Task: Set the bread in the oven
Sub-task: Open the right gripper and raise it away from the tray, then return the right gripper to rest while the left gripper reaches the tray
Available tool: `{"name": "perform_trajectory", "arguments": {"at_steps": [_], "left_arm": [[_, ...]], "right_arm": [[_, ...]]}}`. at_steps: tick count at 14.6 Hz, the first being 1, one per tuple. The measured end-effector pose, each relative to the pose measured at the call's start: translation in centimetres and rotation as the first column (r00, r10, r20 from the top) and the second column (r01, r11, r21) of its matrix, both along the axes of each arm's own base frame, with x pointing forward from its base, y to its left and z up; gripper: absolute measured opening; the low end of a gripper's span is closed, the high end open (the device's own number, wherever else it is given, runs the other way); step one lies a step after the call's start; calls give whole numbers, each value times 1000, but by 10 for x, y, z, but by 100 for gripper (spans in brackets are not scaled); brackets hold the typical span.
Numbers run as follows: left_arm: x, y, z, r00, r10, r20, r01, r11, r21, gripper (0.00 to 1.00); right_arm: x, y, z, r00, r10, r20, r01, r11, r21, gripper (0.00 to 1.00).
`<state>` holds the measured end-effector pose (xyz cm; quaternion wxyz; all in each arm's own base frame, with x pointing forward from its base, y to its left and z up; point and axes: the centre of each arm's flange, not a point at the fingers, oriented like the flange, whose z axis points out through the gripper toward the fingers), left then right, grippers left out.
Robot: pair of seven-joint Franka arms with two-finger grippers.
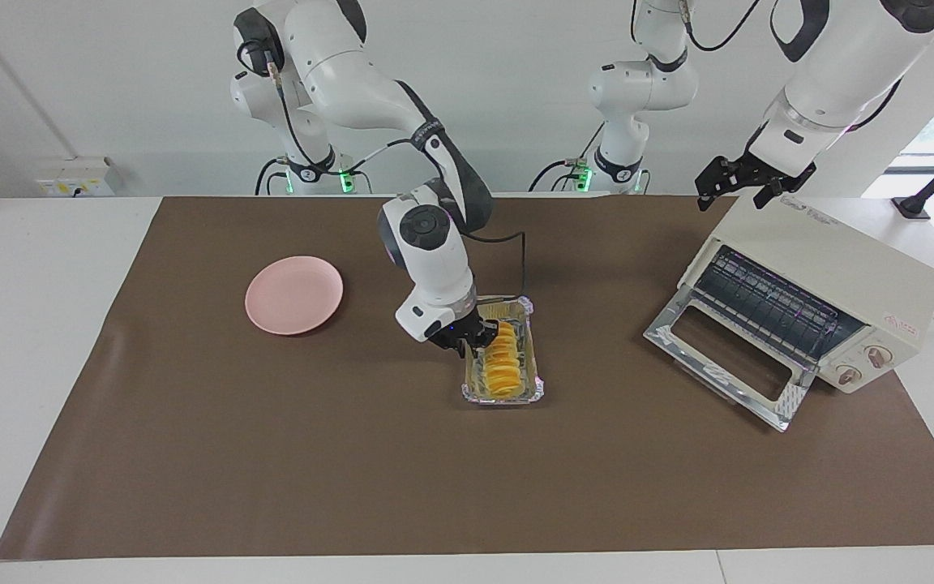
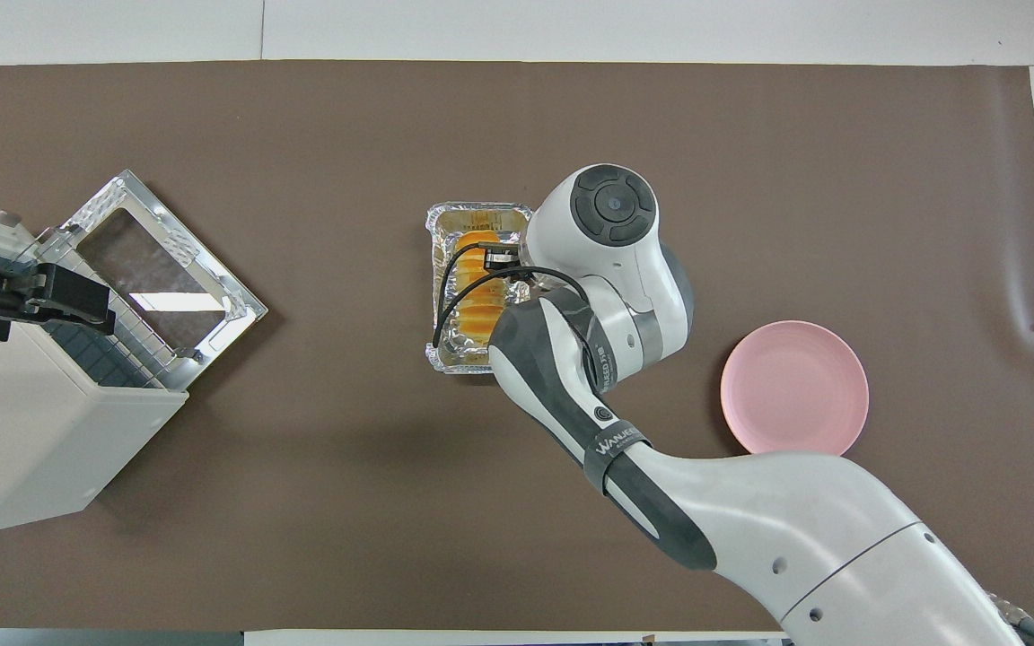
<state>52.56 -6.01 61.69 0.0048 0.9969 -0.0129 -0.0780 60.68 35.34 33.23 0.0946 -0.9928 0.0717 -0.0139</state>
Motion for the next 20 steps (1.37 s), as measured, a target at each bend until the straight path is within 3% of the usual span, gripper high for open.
{"name": "perform_trajectory", "arguments": {"at_steps": [4, 5, 6, 9, 12, 16, 20], "left_arm": [[0, 0, 0, 1000, 0, 0, 0, 1000, 0, 100], [0, 0, 0, 1000, 0, 0, 0, 1000, 0, 100], [0, 0, 0, 1000, 0, 0, 0, 1000, 0, 100], [0, 0, 0, 1000, 0, 0, 0, 1000, 0, 100], [0, 0, 0, 1000, 0, 0, 0, 1000, 0, 100], [0, 0, 0, 1000, 0, 0, 0, 1000, 0, 100], [0, 0, 0, 1000, 0, 0, 0, 1000, 0, 100]], "right_arm": [[0, -4, 15, 997, -70, -27, 70, 998, -4, 78], [4, -13, 26, 996, -85, -29, 85, 996, -7, 93], [11, -29, 40, 994, -107, -28, 107, 994, -7, 100], [34, -112, 91, 986, -168, -24, 167, 986, -7, 100], [43, -216, 136, 995, -103, -18, 103, 995, -17, 100], [32, -307, 161, 997, 48, -52, -50, 998, -39, 100], [6, -354, 195, 981, 169, -94, -177, 981, -85, 100]]}}
